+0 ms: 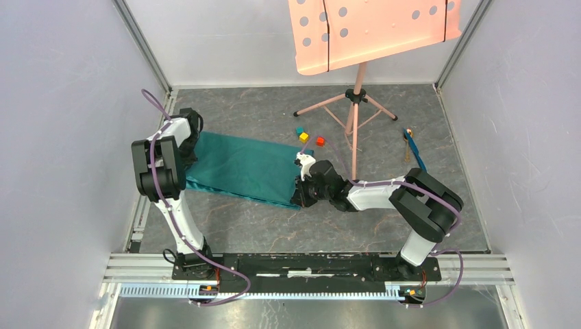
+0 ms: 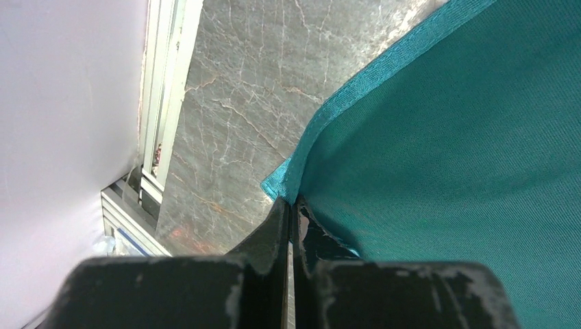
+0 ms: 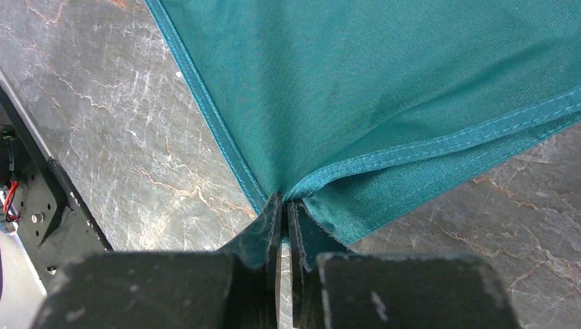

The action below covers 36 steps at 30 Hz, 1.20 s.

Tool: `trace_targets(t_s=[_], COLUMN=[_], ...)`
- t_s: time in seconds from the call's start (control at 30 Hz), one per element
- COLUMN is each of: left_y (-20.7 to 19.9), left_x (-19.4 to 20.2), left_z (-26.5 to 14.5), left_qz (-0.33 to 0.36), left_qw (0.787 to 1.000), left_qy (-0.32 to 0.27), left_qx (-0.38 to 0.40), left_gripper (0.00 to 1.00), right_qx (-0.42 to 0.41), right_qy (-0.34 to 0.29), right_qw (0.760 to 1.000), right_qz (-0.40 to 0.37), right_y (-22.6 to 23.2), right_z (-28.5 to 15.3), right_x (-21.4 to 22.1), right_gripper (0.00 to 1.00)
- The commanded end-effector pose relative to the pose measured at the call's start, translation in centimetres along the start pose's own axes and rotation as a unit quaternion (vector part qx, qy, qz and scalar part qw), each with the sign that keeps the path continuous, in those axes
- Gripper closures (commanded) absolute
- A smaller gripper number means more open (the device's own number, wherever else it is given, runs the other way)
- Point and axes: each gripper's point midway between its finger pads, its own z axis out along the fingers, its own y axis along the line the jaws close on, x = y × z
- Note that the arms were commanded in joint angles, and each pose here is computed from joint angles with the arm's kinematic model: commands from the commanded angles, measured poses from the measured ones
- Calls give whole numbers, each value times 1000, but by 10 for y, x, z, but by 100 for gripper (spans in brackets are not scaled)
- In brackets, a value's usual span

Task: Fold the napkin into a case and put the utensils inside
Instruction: Fold and flatten the napkin at the center of the board, then smooth out the rectangle-folded napkin at the center of the board.

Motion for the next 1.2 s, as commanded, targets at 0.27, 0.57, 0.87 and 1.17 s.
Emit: trace_targets(t_s=[0.27,0.57,0.87,1.17], left_y=[7,26,-1,-103], left_x=[2,-16,-4,-26], left_z=[6,-29,-66,-125], left_qz=[8,-5,-37,-64], left_qw=[999,997,995,917], left_qy=[4,-47,-56,-53], left_qx=[-31,-64,79,390], left_gripper=[97,57,32,15], right_qx=[-15,-33,55,139], right_qy=[-12,-13,-47,-81], right_qw=[1000,999,991,986], right_qz=[-6,-33,-116,-33], right_y=[7,29,7,-37], right_z=[2,-26,-53,-19], right_x=[-4,-2,-60,-116], right_gripper=[92,49,31,39])
